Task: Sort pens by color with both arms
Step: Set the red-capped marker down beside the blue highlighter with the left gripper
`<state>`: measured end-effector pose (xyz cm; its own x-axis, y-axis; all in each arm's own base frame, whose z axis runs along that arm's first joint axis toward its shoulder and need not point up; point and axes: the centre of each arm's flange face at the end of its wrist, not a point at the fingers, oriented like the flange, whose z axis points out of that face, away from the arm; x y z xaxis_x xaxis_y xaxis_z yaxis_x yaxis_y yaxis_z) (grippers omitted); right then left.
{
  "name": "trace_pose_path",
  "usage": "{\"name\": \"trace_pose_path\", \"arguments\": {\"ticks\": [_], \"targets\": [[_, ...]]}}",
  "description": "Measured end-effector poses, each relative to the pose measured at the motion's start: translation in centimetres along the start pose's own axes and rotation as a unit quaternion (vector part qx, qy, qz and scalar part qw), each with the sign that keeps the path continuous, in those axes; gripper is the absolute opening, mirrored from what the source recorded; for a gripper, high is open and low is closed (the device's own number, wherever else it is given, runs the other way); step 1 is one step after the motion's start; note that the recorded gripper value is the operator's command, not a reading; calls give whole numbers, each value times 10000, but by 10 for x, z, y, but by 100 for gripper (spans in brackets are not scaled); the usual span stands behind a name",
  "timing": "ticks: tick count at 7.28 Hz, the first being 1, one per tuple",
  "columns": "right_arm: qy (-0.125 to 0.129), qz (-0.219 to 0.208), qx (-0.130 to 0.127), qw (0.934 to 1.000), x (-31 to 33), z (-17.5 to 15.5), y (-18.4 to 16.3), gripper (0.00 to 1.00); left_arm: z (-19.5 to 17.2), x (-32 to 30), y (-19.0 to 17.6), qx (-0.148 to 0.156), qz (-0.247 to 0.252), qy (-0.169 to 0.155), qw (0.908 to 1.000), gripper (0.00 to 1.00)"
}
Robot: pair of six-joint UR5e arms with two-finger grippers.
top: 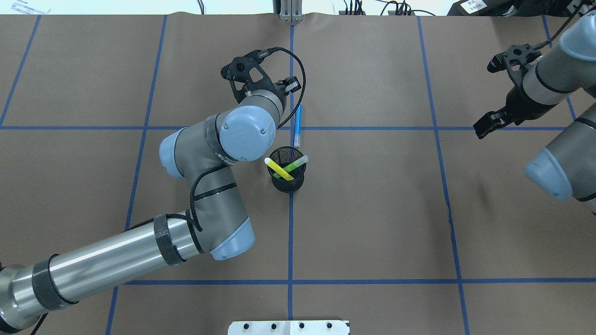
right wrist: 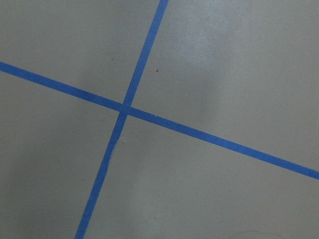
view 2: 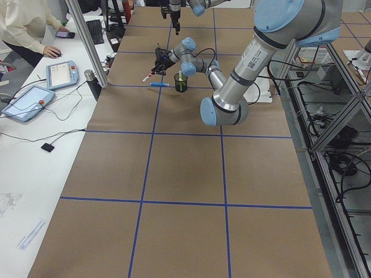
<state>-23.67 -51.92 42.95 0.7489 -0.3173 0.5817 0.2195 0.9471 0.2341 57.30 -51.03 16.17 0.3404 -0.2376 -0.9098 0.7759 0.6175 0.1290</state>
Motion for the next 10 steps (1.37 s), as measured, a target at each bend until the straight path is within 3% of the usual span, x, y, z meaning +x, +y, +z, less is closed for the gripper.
{"name": "trace_pose_path", "arguments": {"ticks": [3,5,7,8,10], "targets": [[-38,9,-13,10000,0,-1,0,99,8,-24,12,43,117,-135,9998,0],[-42,7,-11,10000,0,-1,0,99,8,-27,13,43,155,-151,9998,45],[-48,2,-2,10000,0,-1,0,99,7,-27,12,36,224,-138,9996,72],[-54,5,4,10000,0,-2,0,99,4,-25,11,19,271,-105,9996,97],[-148,13,-1,9999,-2,-5,-2,99,-21,-10,-1,-72,535,110,9985,99]]}}
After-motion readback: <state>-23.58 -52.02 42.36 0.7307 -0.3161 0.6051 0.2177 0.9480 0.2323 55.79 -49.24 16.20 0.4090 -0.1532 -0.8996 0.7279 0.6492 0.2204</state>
